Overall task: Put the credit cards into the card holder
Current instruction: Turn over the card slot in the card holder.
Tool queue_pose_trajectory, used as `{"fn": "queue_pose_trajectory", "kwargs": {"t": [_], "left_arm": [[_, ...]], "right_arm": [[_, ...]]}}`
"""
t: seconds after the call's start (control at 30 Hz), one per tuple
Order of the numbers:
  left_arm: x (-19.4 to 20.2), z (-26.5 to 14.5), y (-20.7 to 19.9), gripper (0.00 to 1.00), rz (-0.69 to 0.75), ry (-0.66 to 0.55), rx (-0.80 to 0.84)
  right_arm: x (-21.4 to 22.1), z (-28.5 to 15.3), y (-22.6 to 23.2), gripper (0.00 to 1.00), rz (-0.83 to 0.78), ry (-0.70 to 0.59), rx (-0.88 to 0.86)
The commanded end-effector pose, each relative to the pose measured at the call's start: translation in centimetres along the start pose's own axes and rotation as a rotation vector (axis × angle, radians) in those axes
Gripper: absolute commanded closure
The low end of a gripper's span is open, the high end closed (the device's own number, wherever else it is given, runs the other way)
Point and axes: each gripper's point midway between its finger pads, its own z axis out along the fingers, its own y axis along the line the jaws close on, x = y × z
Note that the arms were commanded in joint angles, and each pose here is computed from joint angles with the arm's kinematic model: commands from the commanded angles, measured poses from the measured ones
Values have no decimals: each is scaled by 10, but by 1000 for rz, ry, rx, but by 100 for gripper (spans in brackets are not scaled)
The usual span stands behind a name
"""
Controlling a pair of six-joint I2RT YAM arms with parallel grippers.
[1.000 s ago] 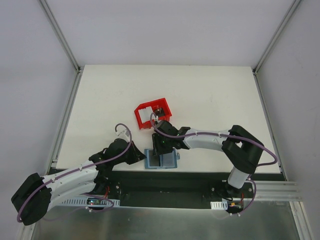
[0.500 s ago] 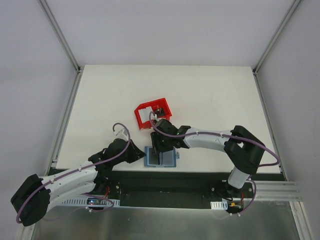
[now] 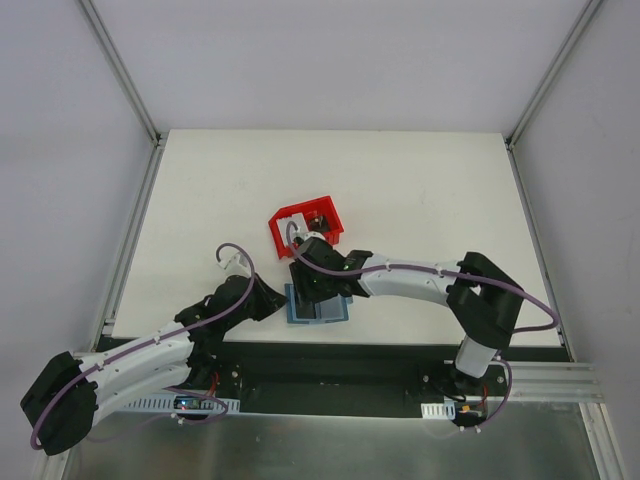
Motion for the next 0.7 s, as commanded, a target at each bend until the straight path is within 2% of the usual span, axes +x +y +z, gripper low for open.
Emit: {"fn": "queue_pose_trajectory", "kwargs": {"t": [0.0,0.5,0.67], "left_arm": [[-8,-1,-14,100,-18,-27,26],[-5,0,-11,100,-28,-16,16],[-5,-1,-13,100,-24,-14,22]], "right_arm": [[-6,4,7,48,8,-7,5],[-9,5,22,43,7,-28,-22],[-1,14,14,43,-10,15,35]]}}
